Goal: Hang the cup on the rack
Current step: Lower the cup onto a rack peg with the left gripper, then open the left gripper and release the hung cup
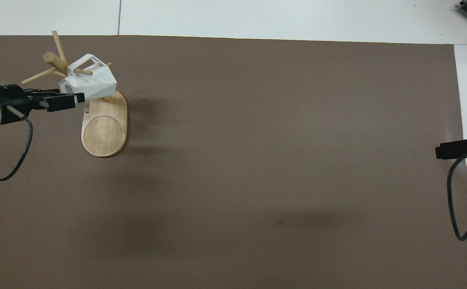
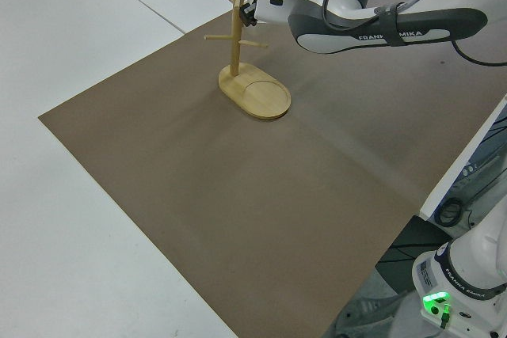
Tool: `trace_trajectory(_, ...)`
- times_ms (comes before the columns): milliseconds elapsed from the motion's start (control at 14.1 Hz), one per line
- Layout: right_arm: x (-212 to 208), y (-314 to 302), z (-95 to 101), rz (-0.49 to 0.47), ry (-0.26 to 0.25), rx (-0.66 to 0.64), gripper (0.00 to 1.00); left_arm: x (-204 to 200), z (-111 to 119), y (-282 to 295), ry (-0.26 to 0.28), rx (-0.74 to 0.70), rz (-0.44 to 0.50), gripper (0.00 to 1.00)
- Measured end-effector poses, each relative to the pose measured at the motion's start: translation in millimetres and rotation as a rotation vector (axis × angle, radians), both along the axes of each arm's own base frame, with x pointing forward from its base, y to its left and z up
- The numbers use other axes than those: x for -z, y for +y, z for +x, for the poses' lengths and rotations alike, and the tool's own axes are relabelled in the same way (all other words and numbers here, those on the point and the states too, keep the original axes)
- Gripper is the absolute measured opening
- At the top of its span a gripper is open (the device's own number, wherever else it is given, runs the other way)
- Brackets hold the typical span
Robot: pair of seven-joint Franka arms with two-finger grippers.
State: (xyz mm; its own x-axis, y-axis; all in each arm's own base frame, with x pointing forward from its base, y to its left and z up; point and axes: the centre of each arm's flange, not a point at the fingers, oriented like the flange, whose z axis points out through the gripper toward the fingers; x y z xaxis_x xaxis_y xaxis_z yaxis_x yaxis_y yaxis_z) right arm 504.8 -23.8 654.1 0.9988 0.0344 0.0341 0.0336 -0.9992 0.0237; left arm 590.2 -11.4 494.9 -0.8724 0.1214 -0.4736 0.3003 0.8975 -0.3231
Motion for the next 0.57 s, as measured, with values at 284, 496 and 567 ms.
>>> trace_trajectory(284, 0, -1, -0.1, 0.000, 0.000, 0.003, 1.00, -12, -6, -3, 0.012, 0.076, 0.088, 1.00)
trace_trajectory(496, 0, 0, 0.0, 0.000, 0.001, 0.001, 1.00, -42, -19, -13, -0.012, 0.246, 0.224, 1.00)
trace_trajectory(567, 0, 0, 0.0, 0.000, 0.001, 0.001, 1.00, -53, -25, -18, -0.031, 0.319, 0.258, 1.00)
